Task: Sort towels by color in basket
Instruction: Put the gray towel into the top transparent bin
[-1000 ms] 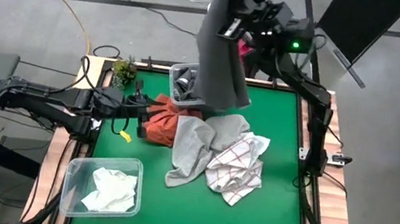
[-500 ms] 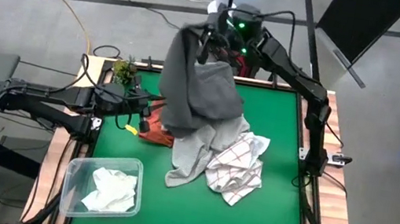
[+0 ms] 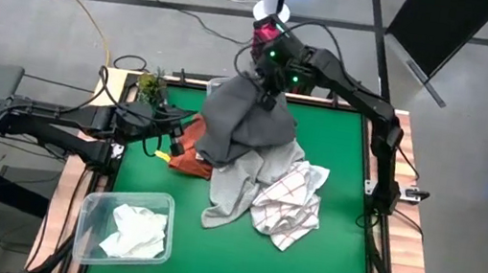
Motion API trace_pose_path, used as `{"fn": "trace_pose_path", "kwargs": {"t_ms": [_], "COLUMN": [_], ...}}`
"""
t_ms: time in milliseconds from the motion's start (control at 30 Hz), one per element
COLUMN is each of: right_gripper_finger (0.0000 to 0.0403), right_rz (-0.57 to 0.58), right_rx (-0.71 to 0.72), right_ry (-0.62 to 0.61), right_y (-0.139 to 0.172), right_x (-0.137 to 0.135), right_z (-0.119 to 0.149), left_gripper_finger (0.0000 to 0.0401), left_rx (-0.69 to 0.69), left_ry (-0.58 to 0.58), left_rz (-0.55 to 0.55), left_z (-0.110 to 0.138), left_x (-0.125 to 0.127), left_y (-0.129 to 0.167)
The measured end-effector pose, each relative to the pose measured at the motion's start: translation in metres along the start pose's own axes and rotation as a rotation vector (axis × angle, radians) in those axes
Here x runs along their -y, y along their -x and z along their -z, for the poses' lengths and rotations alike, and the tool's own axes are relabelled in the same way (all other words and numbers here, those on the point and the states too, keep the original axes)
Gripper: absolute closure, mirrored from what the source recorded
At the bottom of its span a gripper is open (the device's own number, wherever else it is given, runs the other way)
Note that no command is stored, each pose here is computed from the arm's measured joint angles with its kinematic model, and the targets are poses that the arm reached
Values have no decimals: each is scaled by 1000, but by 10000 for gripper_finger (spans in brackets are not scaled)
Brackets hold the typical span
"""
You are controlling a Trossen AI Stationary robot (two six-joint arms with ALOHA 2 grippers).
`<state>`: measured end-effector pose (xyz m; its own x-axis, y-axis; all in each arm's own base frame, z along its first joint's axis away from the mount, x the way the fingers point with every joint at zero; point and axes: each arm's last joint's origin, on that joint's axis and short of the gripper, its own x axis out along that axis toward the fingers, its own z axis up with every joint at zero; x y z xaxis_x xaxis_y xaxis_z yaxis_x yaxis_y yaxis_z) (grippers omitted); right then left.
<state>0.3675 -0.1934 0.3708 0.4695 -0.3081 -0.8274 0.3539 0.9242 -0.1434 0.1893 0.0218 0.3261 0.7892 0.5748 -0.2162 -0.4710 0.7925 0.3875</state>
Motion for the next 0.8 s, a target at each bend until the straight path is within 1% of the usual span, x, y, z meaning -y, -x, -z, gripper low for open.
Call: {"fn": "trace_pose_path", "kwargs": {"t_ms": [67, 100, 267, 400, 567, 733, 800], "right_gripper_finger": [373, 373, 373, 373, 373, 371, 363], "right_rz": [-7, -8, -13, -14, -87, -101, -103], "right_rx": [-68, -79, -86, -39, -2, -33, -38], "right_ry": [-9, -18, -39, -54, -76, -69, -56], "right_y": [-13, -20, -57, -78, -98, -109, -110], "right_x": [1, 1, -5, -9, -14, -18, -19], "right_z": [9, 12, 23, 27, 35, 46, 47], "left_gripper_finger": [335, 335, 335, 335, 335, 335, 335], "left_rx": [0, 2, 28, 27, 26, 26, 26], "left_ry": [-8, -14, -36, -48, -76, -83, -83], "left_rz": [0, 0, -9, -8, -9, -9, -9], "left_z": [0, 0, -3, -3, -3, -3, -3], "left_x": [0, 0, -1, -1, -1, -1, -1], "left_y": [0, 0, 0, 0, 0, 0, 0]}}
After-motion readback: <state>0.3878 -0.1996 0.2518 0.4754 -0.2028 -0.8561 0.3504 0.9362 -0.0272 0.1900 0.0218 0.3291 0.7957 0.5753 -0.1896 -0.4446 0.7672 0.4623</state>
